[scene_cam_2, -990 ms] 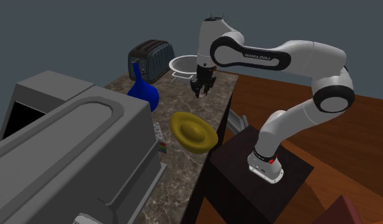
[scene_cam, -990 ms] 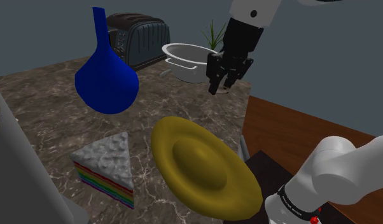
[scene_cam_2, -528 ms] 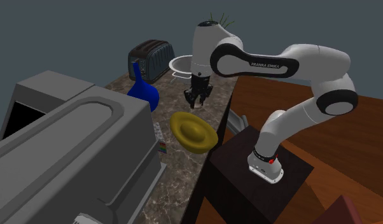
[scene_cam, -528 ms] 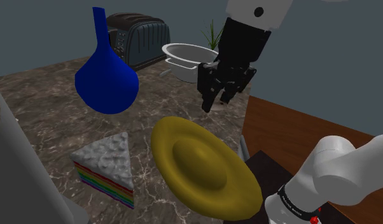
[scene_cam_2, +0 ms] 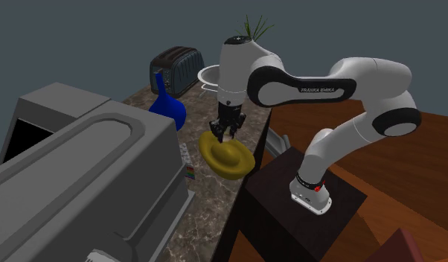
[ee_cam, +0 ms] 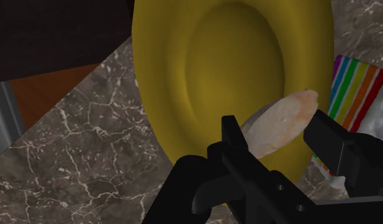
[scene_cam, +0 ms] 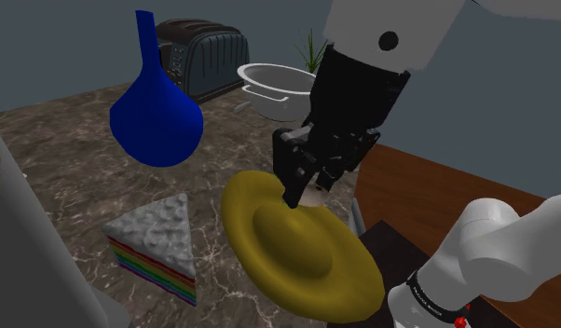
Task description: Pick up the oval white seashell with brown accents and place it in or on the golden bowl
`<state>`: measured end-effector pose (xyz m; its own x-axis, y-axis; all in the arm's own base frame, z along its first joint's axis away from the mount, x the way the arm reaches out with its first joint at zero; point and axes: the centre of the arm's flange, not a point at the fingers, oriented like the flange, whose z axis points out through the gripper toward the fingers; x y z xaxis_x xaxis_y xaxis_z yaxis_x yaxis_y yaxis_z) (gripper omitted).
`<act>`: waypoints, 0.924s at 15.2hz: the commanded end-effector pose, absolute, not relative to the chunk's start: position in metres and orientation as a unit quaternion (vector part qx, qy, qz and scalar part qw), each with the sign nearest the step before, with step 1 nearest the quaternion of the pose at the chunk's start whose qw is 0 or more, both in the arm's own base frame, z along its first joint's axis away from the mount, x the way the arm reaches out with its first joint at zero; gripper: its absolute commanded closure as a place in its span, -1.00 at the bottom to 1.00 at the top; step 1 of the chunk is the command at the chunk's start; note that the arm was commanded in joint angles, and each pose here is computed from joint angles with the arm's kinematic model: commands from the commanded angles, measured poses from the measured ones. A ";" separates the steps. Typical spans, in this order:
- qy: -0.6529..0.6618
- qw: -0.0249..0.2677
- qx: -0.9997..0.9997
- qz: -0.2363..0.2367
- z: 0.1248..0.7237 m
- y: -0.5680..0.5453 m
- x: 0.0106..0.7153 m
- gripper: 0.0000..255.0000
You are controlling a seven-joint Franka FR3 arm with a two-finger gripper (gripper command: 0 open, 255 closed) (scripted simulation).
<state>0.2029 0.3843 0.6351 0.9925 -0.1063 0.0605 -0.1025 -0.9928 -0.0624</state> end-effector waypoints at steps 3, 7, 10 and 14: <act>0.053 0.030 -0.998 -0.032 0.615 0.385 0.201 1.00; 0.053 0.030 -0.998 -0.032 0.594 0.385 0.201 1.00; 0.053 0.030 -0.998 -0.032 0.576 0.385 0.201 1.00; 0.053 0.030 -0.998 -0.032 0.576 0.385 0.201 1.00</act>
